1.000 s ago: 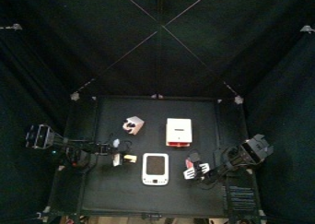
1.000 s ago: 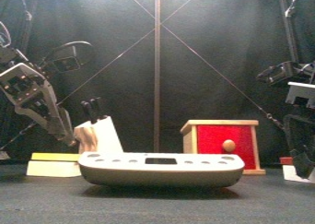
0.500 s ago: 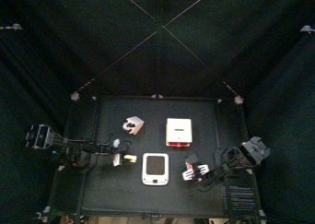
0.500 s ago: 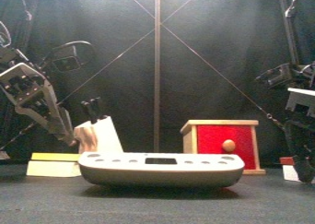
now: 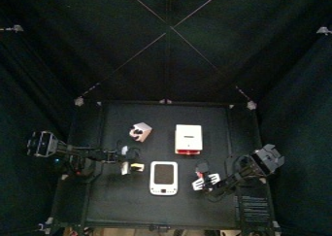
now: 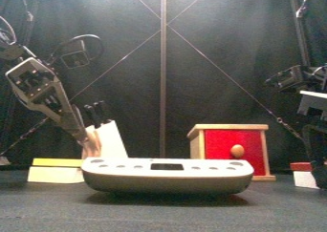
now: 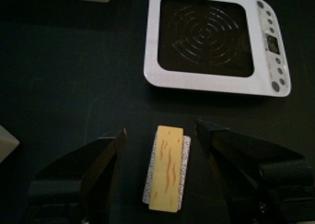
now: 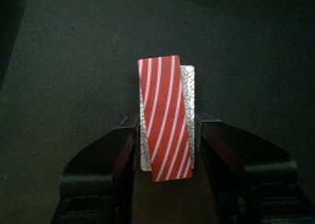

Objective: Grab salmon sushi

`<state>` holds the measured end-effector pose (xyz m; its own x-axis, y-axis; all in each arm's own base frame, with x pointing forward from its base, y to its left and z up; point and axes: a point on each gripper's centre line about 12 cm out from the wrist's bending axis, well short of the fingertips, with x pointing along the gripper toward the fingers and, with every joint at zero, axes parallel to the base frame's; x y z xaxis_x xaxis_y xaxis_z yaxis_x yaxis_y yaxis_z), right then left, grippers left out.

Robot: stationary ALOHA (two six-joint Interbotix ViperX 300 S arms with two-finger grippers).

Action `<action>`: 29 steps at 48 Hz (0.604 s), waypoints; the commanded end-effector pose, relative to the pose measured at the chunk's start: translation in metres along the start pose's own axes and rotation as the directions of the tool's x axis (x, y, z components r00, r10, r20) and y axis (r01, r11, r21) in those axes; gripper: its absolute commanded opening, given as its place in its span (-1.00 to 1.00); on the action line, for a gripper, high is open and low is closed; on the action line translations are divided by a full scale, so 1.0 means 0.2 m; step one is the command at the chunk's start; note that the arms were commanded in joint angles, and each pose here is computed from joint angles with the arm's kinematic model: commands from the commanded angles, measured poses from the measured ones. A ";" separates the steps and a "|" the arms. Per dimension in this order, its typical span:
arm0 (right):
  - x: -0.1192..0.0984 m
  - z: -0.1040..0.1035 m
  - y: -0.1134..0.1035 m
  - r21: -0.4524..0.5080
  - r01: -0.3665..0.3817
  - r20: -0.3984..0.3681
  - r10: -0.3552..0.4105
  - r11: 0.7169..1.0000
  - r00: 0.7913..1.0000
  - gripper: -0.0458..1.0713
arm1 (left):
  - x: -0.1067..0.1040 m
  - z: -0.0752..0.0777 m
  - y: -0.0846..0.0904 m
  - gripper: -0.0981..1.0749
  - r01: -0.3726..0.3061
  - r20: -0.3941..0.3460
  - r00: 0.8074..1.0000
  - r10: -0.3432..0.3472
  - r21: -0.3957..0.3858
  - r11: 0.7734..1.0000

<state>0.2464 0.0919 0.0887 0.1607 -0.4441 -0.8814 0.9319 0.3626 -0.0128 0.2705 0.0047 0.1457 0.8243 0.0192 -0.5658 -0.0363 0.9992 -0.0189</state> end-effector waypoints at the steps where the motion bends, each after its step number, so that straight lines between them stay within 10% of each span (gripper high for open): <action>1: -0.06 0.03 0.02 0.004 -0.049 -0.007 0.049 0.999 0.999 0.21 | 0.01 0.08 -0.02 0.78 0.012 0.063 0.998 -0.014 0.029 0.999; 29: -0.17 0.10 0.05 -0.064 -0.133 -0.020 0.132 0.989 0.991 0.20 | 0.01 0.14 -0.05 0.78 0.033 0.117 0.992 -0.041 0.067 0.997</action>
<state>0.2528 0.0942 0.1174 0.2440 -0.3905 -0.8877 0.8822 0.4695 0.0359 0.2801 -0.0043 0.1580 0.8661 -0.0152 -0.4996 0.0264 0.9995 0.0152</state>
